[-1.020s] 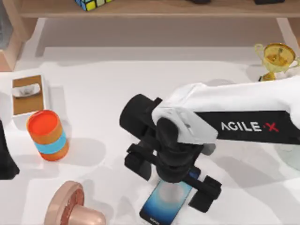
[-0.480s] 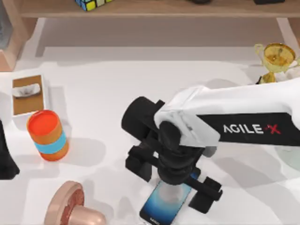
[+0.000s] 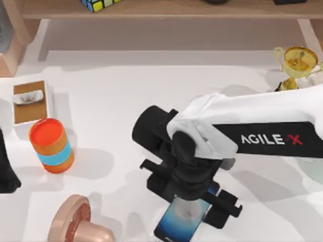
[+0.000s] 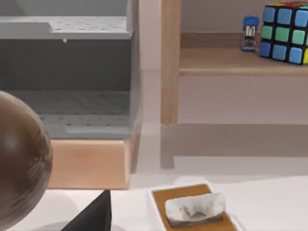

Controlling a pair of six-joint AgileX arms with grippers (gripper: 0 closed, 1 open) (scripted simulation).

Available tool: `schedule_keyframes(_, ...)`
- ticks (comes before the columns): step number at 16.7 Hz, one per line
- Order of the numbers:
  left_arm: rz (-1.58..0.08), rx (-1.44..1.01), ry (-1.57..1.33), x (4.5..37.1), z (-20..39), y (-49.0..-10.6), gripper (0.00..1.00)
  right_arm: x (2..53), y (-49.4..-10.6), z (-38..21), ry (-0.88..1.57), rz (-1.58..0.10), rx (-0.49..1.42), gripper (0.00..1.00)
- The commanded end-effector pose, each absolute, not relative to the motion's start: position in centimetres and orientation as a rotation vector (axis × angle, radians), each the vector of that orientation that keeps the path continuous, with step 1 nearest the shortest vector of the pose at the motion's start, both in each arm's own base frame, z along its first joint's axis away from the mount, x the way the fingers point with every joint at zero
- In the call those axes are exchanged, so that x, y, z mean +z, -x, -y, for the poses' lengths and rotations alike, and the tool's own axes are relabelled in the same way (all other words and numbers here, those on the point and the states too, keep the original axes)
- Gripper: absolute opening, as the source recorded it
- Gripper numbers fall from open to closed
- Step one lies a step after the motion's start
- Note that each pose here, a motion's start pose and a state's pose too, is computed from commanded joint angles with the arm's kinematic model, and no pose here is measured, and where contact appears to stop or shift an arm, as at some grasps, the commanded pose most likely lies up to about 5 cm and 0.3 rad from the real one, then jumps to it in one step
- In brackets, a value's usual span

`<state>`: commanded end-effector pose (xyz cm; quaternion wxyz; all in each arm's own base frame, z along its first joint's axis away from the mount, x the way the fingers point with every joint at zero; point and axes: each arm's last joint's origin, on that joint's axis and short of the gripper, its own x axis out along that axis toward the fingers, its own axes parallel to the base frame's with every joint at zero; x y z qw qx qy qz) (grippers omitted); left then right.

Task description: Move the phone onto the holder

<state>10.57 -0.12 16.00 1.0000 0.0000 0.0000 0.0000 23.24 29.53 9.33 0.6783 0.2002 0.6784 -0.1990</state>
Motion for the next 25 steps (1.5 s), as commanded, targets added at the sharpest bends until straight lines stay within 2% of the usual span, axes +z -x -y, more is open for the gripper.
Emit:
schedule_keyframes(3, 0.000, 0.000, 0.000, 16.0, 0.1, -10.6, 1.00, 9.3, -23.2, -29.5, -0.450, -1.524, -0.447, 0.02)
schedule_keyframes(4, 0.000, 0.000, 0.000, 16.0, 0.1, -10.6, 1.00, 9.3, -23.2, -29.5, -0.450, -1.524, -0.447, 0.00)
schedule_keyframes(11, 0.000, 0.000, 0.000, 16.0, 0.1, -10.6, 1.00, 9.3, -23.2, -29.5, -0.450, -1.524, -0.447, 0.00)
schedule_keyframes(12, 0.000, 0.000, 0.000, 16.0, 0.1, -10.6, 1.00, 11.5, -23.1, -29.2, -0.441, -1.522, -0.432, 0.00)
schedule_keyframes(22, 0.000, 0.000, 0.000, 16.0, 0.1, -10.6, 1.00, 13.3, -23.1, -29.2, -0.439, -1.524, -0.436, 0.00)
schedule_keyframes(25, 0.000, 0.000, 0.000, 16.0, 0.1, -10.6, 1.00, 15.4, -24.4, -29.1, -0.497, -1.513, -0.336, 0.00)
